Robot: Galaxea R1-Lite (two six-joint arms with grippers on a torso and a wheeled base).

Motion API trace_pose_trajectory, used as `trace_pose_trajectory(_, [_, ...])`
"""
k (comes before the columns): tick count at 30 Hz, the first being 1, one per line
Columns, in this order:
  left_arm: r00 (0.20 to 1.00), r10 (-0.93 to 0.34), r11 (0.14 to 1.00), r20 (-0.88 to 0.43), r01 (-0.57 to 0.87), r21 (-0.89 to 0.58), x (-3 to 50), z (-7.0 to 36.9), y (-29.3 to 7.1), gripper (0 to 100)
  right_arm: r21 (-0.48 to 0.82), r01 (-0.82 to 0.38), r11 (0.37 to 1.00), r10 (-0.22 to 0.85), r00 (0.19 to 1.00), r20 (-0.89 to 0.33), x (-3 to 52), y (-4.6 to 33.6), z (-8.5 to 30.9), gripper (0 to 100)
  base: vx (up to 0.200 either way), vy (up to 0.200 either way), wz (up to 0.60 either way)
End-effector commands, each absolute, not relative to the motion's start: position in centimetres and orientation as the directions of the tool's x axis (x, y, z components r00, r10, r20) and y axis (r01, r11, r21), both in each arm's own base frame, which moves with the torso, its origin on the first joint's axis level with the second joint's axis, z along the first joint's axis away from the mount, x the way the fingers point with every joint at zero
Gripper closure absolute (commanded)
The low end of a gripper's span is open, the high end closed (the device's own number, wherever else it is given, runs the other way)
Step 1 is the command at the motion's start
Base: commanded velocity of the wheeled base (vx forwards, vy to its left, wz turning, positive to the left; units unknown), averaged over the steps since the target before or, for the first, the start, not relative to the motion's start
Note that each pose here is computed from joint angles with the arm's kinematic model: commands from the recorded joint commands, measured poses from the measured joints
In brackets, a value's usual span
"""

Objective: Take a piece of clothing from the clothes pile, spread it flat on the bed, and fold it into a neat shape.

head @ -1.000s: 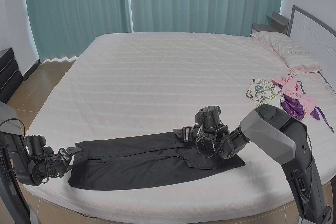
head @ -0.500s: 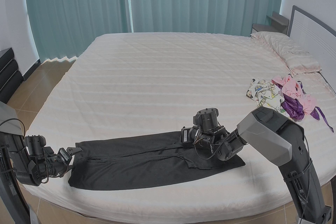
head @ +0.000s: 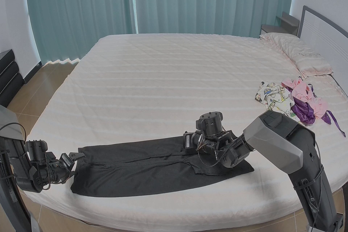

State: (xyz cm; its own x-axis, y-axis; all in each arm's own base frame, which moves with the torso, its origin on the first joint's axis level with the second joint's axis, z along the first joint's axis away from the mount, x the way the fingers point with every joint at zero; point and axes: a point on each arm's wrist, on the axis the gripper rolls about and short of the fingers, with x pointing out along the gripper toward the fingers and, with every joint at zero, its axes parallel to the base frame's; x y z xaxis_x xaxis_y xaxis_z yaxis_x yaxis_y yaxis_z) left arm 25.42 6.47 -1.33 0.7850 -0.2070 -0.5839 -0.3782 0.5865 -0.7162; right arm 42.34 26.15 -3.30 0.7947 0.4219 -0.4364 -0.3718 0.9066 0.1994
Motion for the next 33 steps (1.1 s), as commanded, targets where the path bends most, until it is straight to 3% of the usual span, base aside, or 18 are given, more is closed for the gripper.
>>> trace_pose_trajectory(1, [0.784, -0.206, 0.587, -0.585, -0.379, -0.716, 25.5, -1.4, 6.4, 0, 0.208, -0.367, 0.907, 0.422, 0.801, -0.424, 42.5, 26.0, -3.1, 0, 0.0, 0.0, 0.0])
trace_pose_trajectory(10, [0.783, -0.208, 0.587, -0.586, -0.379, -0.715, 25.5, -1.4, 6.4, 0, 0.324, -0.311, 0.894, 0.423, 0.824, -0.377, 41.9, 25.6, 0.8, 0, 0.0, 0.0, 0.0])
trace_pose_trajectory(14, [0.783, -0.208, 0.587, -0.586, -0.379, -0.715, 25.5, -1.4, 6.4, 0, 0.41, -0.223, 0.884, 0.401, 0.812, -0.424, 39.2, 23.3, 3.0, 0, -0.2, 0.0, 0.0])
trace_pose_trajectory(23, [0.783, -0.208, 0.587, -0.586, -0.379, -0.715, 25.5, -1.4, 6.4, 0, 0.542, 0.034, 0.839, 0.353, 0.724, -0.592, 33.2, 19.2, 1.1, 0, -0.178, 0.0, 0.0])
trace_pose_trajectory(33, [0.785, -0.205, 0.588, -0.584, -0.378, -0.715, 25.5, -1.4, 6.5, 0, 0.626, 0.108, 0.772, 0.346, 0.755, -0.557, 33.3, 18.1, 0.2, 0, 0.0, 0.0, 0.0])
